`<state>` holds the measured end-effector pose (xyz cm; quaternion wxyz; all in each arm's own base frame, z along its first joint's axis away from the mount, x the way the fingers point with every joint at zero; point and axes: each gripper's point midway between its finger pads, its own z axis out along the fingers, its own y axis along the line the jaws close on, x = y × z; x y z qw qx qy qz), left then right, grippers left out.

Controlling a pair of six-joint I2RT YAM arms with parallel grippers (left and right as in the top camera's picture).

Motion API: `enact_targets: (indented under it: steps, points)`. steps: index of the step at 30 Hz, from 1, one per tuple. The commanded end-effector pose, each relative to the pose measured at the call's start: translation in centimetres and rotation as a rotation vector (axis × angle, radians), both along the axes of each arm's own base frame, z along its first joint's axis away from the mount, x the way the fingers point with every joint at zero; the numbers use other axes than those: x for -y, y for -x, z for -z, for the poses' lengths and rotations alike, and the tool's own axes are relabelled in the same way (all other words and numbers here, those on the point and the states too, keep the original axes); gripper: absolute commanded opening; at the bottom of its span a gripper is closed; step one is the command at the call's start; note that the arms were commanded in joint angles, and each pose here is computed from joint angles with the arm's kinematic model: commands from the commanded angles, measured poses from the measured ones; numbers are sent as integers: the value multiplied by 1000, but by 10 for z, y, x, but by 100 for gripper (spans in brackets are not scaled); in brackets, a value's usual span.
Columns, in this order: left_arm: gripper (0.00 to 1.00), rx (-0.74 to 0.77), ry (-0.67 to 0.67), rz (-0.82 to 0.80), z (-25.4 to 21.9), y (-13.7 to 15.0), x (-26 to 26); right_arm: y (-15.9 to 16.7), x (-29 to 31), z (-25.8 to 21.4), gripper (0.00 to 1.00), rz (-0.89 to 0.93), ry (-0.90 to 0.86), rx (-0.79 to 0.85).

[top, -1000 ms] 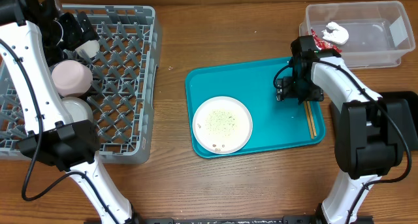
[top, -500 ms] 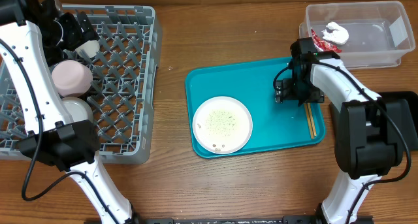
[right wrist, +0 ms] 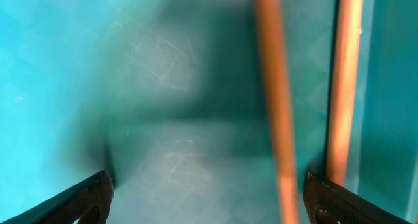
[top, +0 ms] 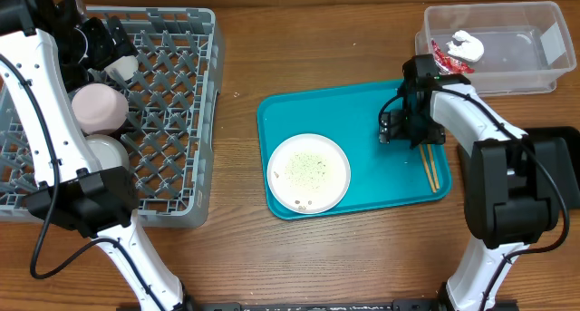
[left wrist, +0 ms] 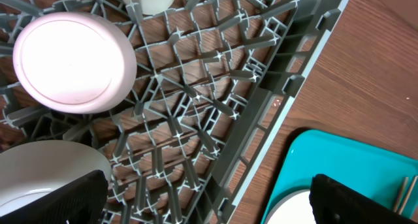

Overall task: Sort waste into correct bins and load items into the dishwasher
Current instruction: 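Lift the chopstick and carry it left to the grey rack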

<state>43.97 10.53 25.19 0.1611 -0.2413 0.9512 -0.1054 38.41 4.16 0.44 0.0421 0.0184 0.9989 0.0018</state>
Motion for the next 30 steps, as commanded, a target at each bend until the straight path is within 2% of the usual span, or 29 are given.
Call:
enact_targets:
  steps: [1, 3, 4, 5, 7, 12, 15, 19, 23, 26, 30]
  points:
    - [100, 27, -9, -13, -14, 5, 0, 10, 2, 12, 95, 4, -7, -27]
    - [100, 27, -9, -13, -14, 5, 0, 12, 1, 13, 92, 5, -8, -35]
    - [100, 27, -9, -13, -14, 5, 0, 13, 1, 13, 86, 5, -11, -39]
    - [100, 27, -9, -13, -14, 5, 0, 13, 1, 13, 77, 5, -11, -42]
    - [100, 27, -9, -13, -14, 5, 0, 14, 1, 13, 50, 4, -9, -45]
    - [100, 27, -9, -13, -14, 5, 0, 13, 1, 10, 16, 9, -10, -49]
    - [100, 28, -9, -13, -14, 5, 0, 7, 0, -2, 4, 36, -12, -43]
    - [100, 27, -9, -13, -14, 5, 0, -9, -5, -33, 4, 60, -35, -22]
    - [100, 27, -9, -13, -14, 5, 0, -28, -24, -78, 4, 47, -135, 14]
    - [100, 27, -9, -13, -14, 5, 0, -38, -46, -112, 4, 22, -237, 50]
    - [100, 27, -9, -13, -14, 5, 0, -49, -96, -160, 4, 7, -466, 100]
